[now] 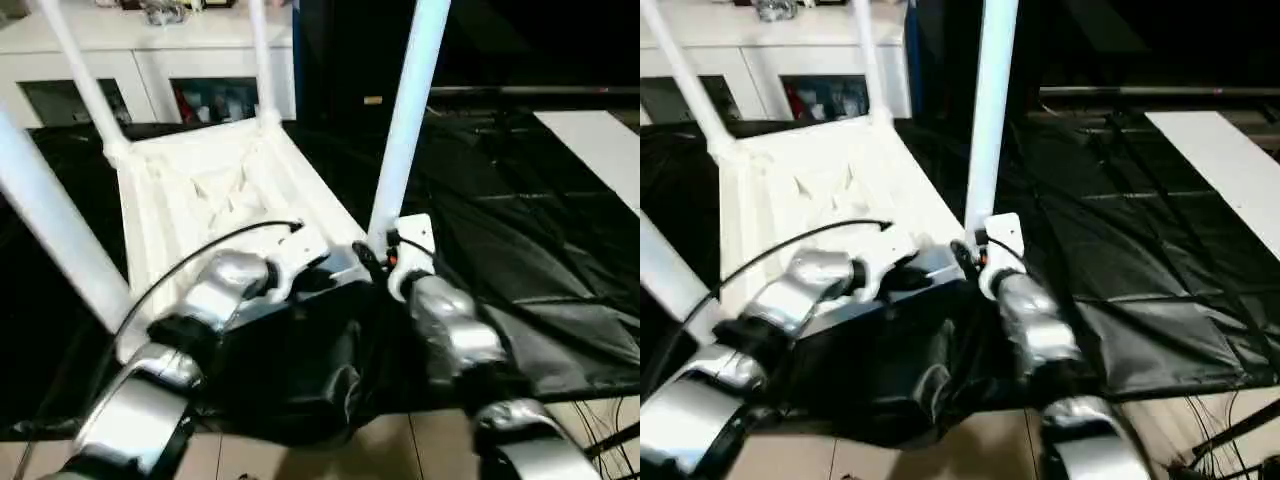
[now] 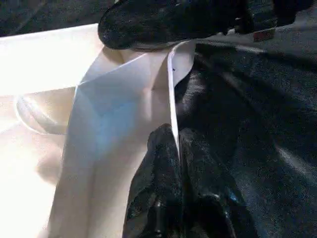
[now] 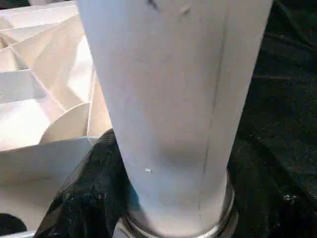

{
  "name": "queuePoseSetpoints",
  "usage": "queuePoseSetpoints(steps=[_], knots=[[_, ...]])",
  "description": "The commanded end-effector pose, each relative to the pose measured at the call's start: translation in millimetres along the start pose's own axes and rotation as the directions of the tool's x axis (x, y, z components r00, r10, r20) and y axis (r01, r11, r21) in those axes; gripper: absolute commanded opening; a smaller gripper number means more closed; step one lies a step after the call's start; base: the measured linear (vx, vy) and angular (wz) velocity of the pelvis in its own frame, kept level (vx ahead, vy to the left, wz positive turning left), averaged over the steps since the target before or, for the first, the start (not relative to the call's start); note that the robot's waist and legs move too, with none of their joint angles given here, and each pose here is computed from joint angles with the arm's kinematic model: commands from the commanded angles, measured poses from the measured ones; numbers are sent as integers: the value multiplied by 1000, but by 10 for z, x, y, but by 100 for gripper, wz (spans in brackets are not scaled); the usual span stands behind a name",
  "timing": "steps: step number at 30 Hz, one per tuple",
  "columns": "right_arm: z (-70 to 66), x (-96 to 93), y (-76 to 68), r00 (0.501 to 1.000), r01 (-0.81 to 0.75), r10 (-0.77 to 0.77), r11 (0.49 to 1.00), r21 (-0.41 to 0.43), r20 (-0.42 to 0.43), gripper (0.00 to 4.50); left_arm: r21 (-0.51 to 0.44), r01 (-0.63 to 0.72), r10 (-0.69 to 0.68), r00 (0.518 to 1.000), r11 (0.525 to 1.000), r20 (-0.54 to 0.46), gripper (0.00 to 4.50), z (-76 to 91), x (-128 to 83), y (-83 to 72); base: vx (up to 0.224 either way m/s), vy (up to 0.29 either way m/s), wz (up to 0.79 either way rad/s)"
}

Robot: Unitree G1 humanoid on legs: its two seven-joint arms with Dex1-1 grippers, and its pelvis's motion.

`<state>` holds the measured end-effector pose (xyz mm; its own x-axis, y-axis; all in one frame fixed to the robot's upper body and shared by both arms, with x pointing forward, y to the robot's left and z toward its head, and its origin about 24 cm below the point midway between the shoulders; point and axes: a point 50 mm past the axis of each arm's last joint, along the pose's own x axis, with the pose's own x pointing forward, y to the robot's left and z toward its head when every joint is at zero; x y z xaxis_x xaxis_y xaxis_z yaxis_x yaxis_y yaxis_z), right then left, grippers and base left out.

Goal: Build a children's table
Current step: Rotate leg to tighten

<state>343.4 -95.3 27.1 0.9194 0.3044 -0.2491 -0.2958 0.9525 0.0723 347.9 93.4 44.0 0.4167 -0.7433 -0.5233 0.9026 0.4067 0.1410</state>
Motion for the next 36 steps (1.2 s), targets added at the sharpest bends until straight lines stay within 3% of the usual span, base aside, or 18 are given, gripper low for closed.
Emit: queuePoseSetpoints(steps=[1, 2, 4, 8, 11, 13, 14, 15, 16, 19, 23, 25, 28, 31, 36], knots=[[-128, -11, 107, 997, -60, 59, 998, -13, -45, 257, 51, 45, -43, 999, 998, -31, 0, -4, 34, -40, 0, 0, 0], [-128, -11, 107, 997, -60, 59, 998, -13, -45, 292, 51, 45, -43, 999, 998, -31, 0, -4, 34, -40, 0, 0, 0], [-66, -36, 98, 997, -80, 80, 997, 0, 20, 312, 57, 59, -57, 998, 997, -35, 0, -25, 27, -45, 0, 0, 0], [-17, -87, 56, 992, -110, 110, 994, -7, 66, 359, 66, 71, -68, 997, 995, -40, 0, -39, 22, -42, 0, 0, 0], [14, -210, 16, 966, -242, 247, 967, -78, 76, 366, 81, 88, -85, 995, 993, -45, 0, -40, 12, -40, 0, 0, 0], [27, -381, -87, 919, -378, 390, 914, -148, 59, 366, 88, 101, -97, 994, 991, -49, 0, -45, -1, -36, 0, 0, 0], [28, -390, -93, 916, -385, 397, 910, -151, 57, 366, 88, 102, -98, 994, 991, -49, 0, -45, -2, -36, 0, 0, 0], [36, -554, -221, 872, -474, 490, 855, -212, 24, 366, 98, 123, -118, 992, 988, -52, 0, -53, -16, -39, 0, 0, 0], [36, -554, -221, 872, -474, 490, 855, -212, 24, 366, 98, 123, -118, 992, 988, -52, 0, -53, -16, -39, 0, 0, 0], [58, -772, -439, 828, -547, 559, 789, -278, -43, 366, 117, 188, -183, 982, 975, -52, 0, -65, -45, -68, 0, 0, 0], [105, -1000, -658, 774, -627, 620, 719, -301, -130, 366, 151, 348, -342, 938, 925, -62, 0, -101, -127, -157, 0, 0, 0], [136, -1103, -741, 743, -666, 650, 690, -285, -160, 366, 154, 450, -448, 893, 880, -49, 0, -115, -215, -216, 0, 0, 0], [129, -1175, -786, 714, -699, 672, 672, -246, -195, 366, 165, 503, -499, 864, 848, -71, 0, -142, -284, -242, 0, 0, 0], [108, -1214, -857, 729, -684, 652, 689, -239, -208, 366, 167, 531, -522, 847, 831, -96, 0, -182, -368, -238, 0, 0, 0], [96, -1210, -874, 739, -673, 639, 698, -245, -211, 366, 176, 514, -501, 858, 840, -114, 0, -211, -435, -214, 0, 0, 0]])
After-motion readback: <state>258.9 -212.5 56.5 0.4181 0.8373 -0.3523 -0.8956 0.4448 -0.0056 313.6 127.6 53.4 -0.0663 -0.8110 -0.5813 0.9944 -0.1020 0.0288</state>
